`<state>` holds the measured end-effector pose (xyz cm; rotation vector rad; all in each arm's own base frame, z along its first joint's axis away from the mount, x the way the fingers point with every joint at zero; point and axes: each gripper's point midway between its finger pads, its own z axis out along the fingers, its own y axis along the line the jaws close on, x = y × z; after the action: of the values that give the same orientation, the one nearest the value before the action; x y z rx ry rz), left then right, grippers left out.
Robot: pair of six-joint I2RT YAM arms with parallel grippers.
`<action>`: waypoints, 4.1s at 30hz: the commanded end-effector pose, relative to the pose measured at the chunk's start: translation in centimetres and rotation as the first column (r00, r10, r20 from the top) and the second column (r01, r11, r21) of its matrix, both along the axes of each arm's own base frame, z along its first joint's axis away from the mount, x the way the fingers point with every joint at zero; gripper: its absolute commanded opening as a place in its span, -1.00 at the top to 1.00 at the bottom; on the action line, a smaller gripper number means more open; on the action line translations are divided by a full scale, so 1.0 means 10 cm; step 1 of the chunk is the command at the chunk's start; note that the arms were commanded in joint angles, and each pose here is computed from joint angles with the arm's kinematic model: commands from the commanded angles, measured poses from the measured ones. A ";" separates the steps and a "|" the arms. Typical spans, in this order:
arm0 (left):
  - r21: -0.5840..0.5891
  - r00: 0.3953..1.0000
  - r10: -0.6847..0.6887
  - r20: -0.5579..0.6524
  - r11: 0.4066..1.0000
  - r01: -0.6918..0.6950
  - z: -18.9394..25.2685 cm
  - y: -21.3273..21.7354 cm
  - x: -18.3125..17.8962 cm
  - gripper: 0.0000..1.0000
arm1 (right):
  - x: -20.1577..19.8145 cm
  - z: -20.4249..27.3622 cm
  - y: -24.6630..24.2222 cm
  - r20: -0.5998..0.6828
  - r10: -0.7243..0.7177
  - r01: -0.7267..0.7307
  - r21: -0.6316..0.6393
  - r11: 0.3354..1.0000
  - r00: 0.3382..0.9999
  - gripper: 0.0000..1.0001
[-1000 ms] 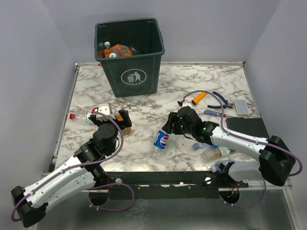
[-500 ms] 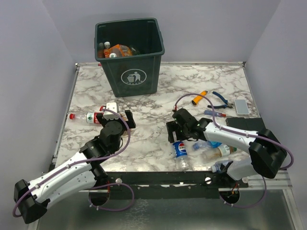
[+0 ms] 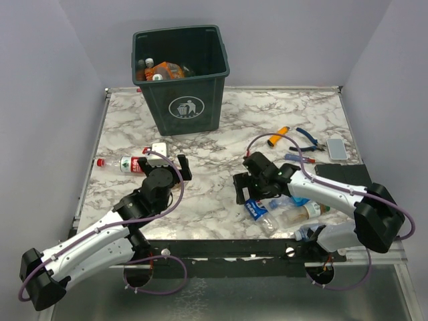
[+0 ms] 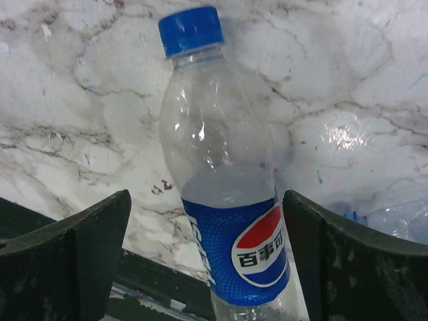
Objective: Put the plastic bottles in the bin
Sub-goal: Move the plastic bottle to the corner of the board, then pick up the plastic bottle from the corner of the board.
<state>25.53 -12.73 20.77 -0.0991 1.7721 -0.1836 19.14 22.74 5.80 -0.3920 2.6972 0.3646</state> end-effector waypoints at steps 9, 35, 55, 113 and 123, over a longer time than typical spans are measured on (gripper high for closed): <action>-0.045 0.998 -0.063 -0.008 0.997 0.063 0.01 -0.16 0.00 -0.98 | -0.54 -0.28 -0.21 -0.189 0.045 -0.052 -0.033 0.998 0.981 -0.87; -0.239 0.977 -0.184 0.108 0.949 0.205 0.67 -0.56 0.05 -0.98 | -0.05 1.21 0.23 0.426 0.082 -0.243 0.337 0.910 0.901 0.10; -0.255 0.766 -0.603 0.222 0.723 0.642 2.02 -1.81 0.12 -0.98 | 0.05 2.20 0.42 0.714 -0.167 -0.444 0.582 0.682 0.680 0.21; -0.285 0.442 -0.775 0.452 0.344 0.895 2.26 -2.13 -0.30 -0.77 | 0.07 2.45 0.55 0.833 -0.018 -0.583 0.402 0.707 0.552 0.24; -0.300 0.433 -0.789 0.436 0.326 0.897 2.25 -2.18 -0.31 -0.02 | 0.08 2.33 0.59 0.822 0.055 -0.586 0.356 0.728 0.567 0.24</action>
<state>23.18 -34.45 41.58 0.4950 1.3670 -1.3823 20.38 28.21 29.32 -0.6248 1.4915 0.9074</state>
